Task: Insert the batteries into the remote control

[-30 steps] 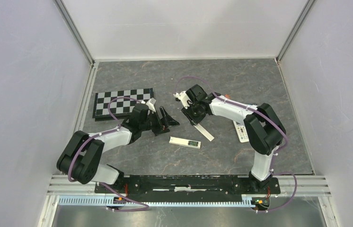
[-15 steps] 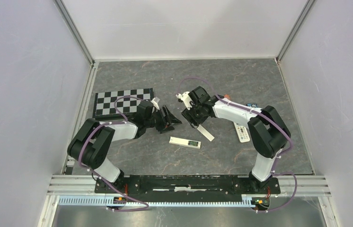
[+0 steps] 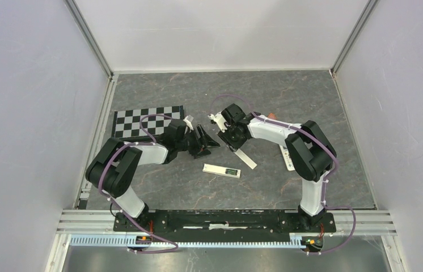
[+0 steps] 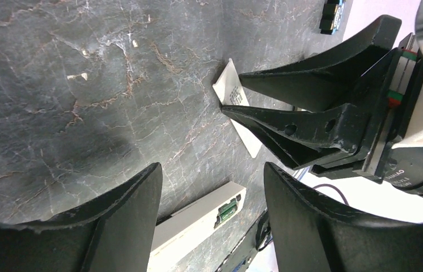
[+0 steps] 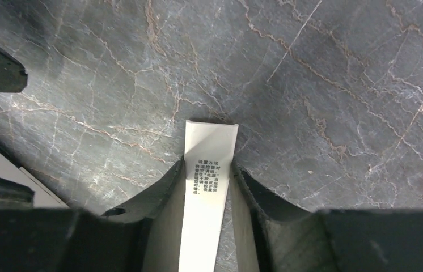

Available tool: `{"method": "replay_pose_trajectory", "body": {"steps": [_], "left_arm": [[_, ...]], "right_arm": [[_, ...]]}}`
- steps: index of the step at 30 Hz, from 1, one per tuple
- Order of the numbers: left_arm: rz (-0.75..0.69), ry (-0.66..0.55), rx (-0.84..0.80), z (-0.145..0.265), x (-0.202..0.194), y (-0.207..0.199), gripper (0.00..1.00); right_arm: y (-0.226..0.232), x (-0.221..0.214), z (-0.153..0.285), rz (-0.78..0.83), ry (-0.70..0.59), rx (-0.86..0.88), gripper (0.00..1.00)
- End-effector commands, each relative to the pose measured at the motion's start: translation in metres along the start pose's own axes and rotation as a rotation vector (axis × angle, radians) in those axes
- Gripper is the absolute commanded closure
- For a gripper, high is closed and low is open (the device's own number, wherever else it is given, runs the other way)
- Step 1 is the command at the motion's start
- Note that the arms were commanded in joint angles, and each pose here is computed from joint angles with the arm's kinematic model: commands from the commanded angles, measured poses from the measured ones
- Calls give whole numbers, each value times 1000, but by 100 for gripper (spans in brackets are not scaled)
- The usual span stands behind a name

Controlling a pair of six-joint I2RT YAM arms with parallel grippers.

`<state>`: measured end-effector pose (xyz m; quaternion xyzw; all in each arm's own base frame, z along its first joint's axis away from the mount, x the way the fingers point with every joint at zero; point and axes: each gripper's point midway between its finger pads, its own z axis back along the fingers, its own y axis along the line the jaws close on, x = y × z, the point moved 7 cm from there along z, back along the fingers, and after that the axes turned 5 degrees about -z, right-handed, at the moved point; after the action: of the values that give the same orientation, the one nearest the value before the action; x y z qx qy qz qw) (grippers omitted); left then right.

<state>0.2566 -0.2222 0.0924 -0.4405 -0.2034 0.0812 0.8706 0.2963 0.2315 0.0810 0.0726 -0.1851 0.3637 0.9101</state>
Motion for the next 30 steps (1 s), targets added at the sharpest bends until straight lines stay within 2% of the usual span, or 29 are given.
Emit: {"method": "replay_pose_trajectory", "body": {"steps": [1, 4, 7, 13, 18, 20, 23, 25, 27, 30], "left_arm": [[-3, -30, -36, -6, 10, -11, 28], [-5, -25, -31, -8, 10, -9, 27], [-7, -13, -30, -11, 9, -8, 27], [-11, -1, -29, -15, 7, -8, 26], [-8, 4, -46, -18, 7, -10, 26], [-3, -7, -42, -18, 7, -8, 26], [-2, -30, -21, -17, 6, -4, 27], [-4, -48, -10, -14, 6, -4, 29], [-2, -71, 4, -12, 7, -2, 32], [3, -106, 41, -7, 7, 2, 36]], "right_arm": [[3, 2, -5, 25, 23, 45, 66], [5, 2, -4, 34, 20, 69, 71], [6, 5, 1, 42, -13, 76, 71], [10, 13, 21, 79, -113, 115, 70], [12, 10, 29, 107, -138, 133, 66], [10, 8, 28, 107, -129, 116, 62], [6, 7, 25, 104, -128, 74, 45], [9, 8, 24, 112, -145, 60, 38], [15, 12, 21, 131, -151, 47, 33], [18, 22, 16, 138, -138, 7, 31]]}}
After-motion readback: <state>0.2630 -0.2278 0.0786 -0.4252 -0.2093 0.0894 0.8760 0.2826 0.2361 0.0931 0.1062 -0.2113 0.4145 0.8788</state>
